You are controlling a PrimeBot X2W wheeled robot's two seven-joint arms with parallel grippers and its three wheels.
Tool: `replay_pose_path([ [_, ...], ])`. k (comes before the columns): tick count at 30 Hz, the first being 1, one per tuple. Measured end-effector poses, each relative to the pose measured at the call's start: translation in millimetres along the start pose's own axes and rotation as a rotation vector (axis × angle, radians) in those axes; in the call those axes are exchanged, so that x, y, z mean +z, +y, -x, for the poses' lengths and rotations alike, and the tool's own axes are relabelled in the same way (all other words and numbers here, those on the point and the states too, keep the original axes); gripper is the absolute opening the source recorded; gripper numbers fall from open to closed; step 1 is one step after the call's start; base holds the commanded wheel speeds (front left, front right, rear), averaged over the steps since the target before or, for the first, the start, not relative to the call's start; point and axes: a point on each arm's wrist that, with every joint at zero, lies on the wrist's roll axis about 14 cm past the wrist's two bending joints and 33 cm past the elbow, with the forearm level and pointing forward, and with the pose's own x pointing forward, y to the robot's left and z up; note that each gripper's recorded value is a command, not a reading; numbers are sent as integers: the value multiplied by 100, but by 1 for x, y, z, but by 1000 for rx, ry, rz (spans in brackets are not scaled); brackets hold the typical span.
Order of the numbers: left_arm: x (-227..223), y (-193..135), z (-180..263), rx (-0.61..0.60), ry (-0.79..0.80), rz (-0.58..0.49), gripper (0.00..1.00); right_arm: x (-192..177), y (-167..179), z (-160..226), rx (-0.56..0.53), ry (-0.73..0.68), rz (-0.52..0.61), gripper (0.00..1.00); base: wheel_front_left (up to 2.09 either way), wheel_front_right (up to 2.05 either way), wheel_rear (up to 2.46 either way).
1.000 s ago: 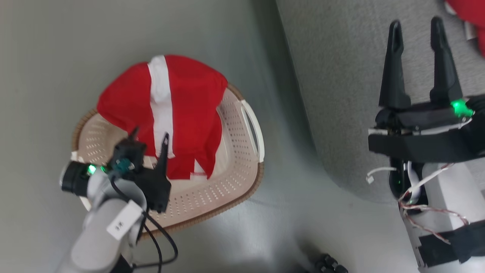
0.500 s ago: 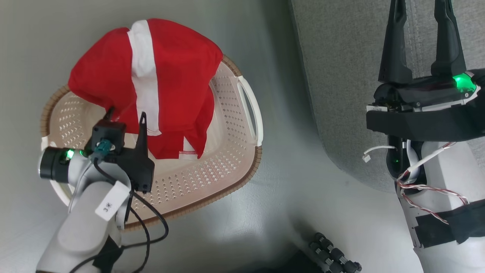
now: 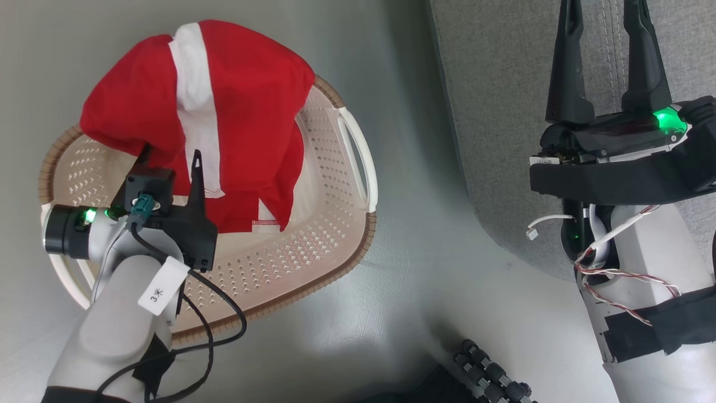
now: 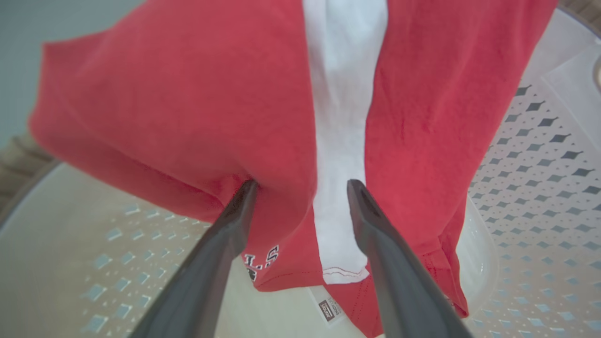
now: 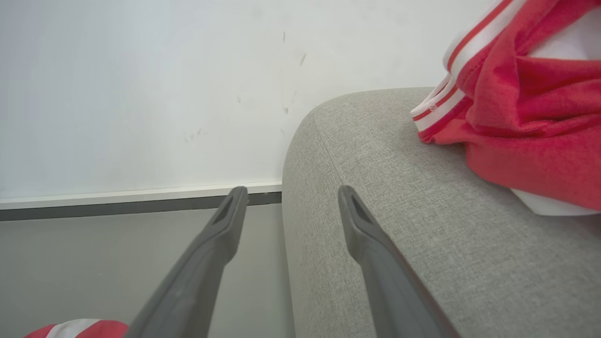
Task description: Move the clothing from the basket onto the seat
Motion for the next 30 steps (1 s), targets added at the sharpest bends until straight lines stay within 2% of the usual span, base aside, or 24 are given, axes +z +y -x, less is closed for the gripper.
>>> replay_pose_path([
  [1, -1, 1, -1, 4, 1, -4, 100, 0, 1, 0, 3, 1, -2, 100, 0, 0, 0],
  [3, -1, 2, -3, 5, 1, -6, 49, 0, 2, -1, 6, 0, -3, 100, 0, 0, 0],
  [5, -1, 1, -6, 3, 0, -12, 27, -2, 1, 0, 6, 6, -2, 100, 0, 0, 0],
  [6, -1, 1, -6, 2, -2, -15, 5, -3, 0, 0, 5, 9, -1, 100, 0, 0, 0],
  [7, 0, 0, -7, 0, -6, -18, 0, -4, 0, 0, 5, 10, -1, 100, 0, 0, 0],
  [20, 27, -27, -1, -54, -97, -44, 0, 0, -1, 3, -1, 17, -5, 100, 0, 0, 0],
  [30, 76, -63, 24, -180, -240, -115, 0, 12, 2, 9, 7, 10, -11, 100, 0, 0, 0],
])
